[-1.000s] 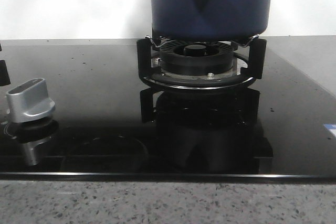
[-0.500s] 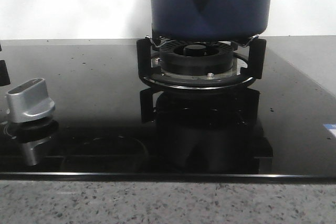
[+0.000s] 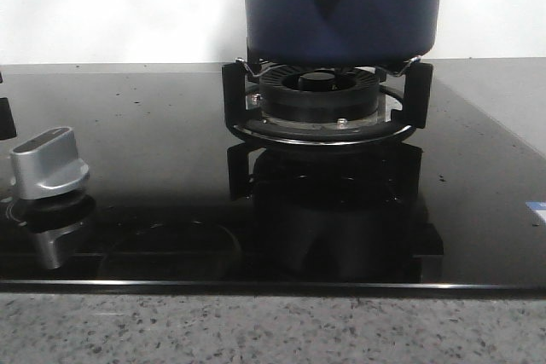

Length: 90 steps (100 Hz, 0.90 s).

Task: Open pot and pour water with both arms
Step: 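Tilt the blue bowl with the right gripper to pour water into the pot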

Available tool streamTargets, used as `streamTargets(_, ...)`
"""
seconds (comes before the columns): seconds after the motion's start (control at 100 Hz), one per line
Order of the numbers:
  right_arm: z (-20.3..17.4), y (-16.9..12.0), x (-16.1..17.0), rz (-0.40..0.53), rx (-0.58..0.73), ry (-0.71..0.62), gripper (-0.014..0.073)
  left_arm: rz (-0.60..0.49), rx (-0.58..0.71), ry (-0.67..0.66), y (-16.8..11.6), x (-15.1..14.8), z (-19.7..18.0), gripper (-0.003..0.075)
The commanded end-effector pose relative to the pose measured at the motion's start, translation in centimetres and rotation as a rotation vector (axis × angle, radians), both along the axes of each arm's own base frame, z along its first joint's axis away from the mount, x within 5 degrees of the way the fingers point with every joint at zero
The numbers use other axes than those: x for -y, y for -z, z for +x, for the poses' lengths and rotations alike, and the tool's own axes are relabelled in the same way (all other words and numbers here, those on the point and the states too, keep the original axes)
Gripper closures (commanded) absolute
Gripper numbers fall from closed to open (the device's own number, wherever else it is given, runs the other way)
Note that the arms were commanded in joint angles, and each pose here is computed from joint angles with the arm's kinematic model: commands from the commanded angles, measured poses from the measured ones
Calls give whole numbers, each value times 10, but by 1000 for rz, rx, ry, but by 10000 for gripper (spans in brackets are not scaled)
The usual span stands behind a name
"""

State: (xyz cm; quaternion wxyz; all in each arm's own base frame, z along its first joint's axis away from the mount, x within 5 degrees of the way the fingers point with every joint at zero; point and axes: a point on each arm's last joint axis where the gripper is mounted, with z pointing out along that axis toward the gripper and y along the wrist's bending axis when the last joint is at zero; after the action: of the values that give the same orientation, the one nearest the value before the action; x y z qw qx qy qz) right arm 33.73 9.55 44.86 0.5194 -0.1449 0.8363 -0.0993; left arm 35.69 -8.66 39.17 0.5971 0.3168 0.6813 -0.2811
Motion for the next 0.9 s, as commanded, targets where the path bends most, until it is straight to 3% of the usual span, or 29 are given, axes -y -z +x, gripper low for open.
streamTargets(0.0, -14, -36, 3, 9, 190, -41, 657, -101, 83, 2, -38, -1, -16, 400)
streamTargets(0.5, -12, -48, 1, -45, 320, -86, 657, -101, 83, 2, -38, -1, -16, 400)
streamTargets(0.72, -15, -54, -9, -141, 394, -124, 657, -101, 83, 2, -38, -1, -16, 400)
streamTargets(0.89, -15, -56, -10, -162, 411, -130, 657, -101, 83, 2, -38, -1, -16, 400)
